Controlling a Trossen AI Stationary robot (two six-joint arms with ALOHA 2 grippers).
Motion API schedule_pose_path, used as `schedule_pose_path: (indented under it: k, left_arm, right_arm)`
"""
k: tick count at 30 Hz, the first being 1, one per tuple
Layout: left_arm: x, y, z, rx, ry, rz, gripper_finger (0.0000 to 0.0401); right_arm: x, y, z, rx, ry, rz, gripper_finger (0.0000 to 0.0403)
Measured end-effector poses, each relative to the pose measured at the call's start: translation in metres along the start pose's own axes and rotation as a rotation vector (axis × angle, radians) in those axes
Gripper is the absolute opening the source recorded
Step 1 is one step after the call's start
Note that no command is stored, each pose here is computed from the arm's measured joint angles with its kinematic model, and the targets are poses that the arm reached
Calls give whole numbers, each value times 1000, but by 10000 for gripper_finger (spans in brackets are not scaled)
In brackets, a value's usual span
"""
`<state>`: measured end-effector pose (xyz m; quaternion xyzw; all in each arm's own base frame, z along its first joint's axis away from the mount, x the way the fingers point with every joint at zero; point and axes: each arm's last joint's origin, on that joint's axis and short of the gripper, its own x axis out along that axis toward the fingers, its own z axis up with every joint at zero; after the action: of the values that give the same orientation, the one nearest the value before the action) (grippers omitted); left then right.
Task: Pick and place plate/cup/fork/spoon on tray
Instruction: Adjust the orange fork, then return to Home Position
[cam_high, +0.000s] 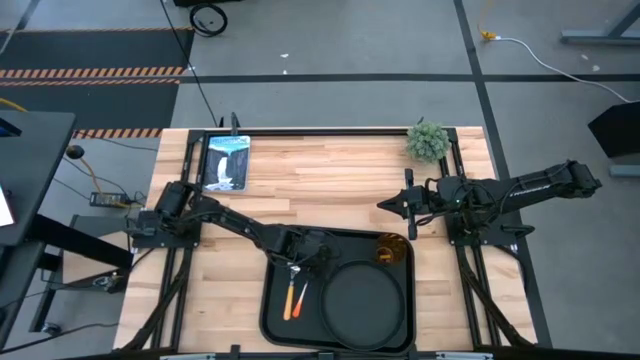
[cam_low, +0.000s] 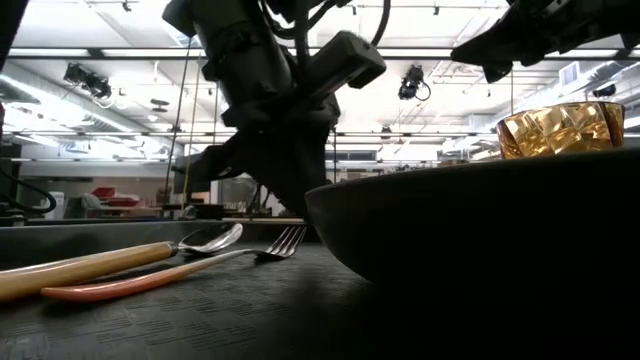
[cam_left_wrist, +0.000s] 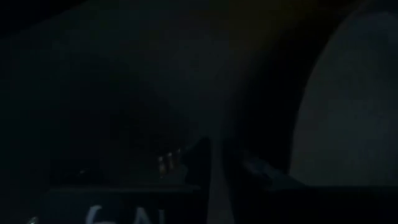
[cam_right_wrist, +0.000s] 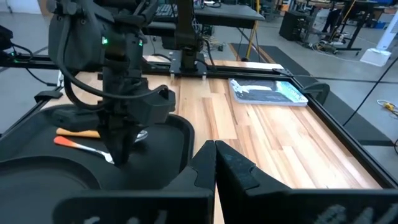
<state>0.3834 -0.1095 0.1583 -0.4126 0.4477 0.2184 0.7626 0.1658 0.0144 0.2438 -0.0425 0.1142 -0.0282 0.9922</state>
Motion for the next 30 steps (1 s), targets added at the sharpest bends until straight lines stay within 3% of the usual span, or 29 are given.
schedule_pose_path:
  k: [22, 26, 30]
  left_arm:
    - [-1, 6, -1, 13, 17, 59, 45]
    - [-9, 3, 2, 94, 24, 64, 45]
    - [-28, -10, 11, 291, 7, 32, 45]
  right_arm:
    - [0, 0, 0, -1, 2, 0, 12]
    - [0, 0, 0, -13, 1, 0, 12]
    - [-12, -1, 13, -8, -114, 51, 12]
